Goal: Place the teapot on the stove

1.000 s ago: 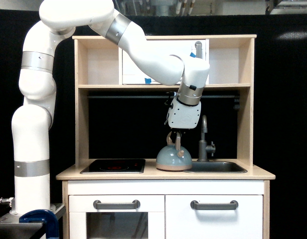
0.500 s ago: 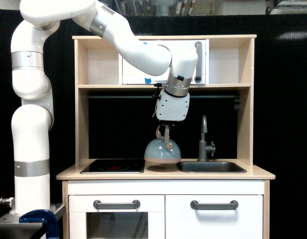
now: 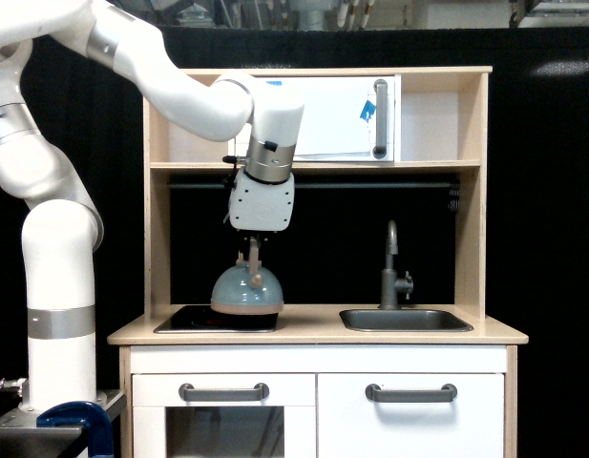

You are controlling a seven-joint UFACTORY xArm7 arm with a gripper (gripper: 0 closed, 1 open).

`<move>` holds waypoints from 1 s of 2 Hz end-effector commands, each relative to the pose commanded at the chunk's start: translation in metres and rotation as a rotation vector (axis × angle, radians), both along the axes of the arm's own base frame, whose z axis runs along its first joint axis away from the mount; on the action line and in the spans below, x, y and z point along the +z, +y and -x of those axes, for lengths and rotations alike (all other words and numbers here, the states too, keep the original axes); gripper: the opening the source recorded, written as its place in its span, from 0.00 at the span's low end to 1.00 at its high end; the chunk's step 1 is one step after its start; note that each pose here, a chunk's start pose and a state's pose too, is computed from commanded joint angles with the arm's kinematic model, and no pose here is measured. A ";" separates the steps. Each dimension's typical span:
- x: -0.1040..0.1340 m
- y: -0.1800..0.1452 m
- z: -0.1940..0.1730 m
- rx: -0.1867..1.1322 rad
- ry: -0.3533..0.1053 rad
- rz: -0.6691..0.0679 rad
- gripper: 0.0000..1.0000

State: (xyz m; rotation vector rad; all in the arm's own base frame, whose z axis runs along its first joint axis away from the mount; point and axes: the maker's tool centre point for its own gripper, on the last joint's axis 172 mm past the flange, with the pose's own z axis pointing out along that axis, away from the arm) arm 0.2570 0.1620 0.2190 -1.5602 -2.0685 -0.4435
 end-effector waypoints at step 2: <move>-0.019 0.041 0.037 0.000 0.000 0.000 0.00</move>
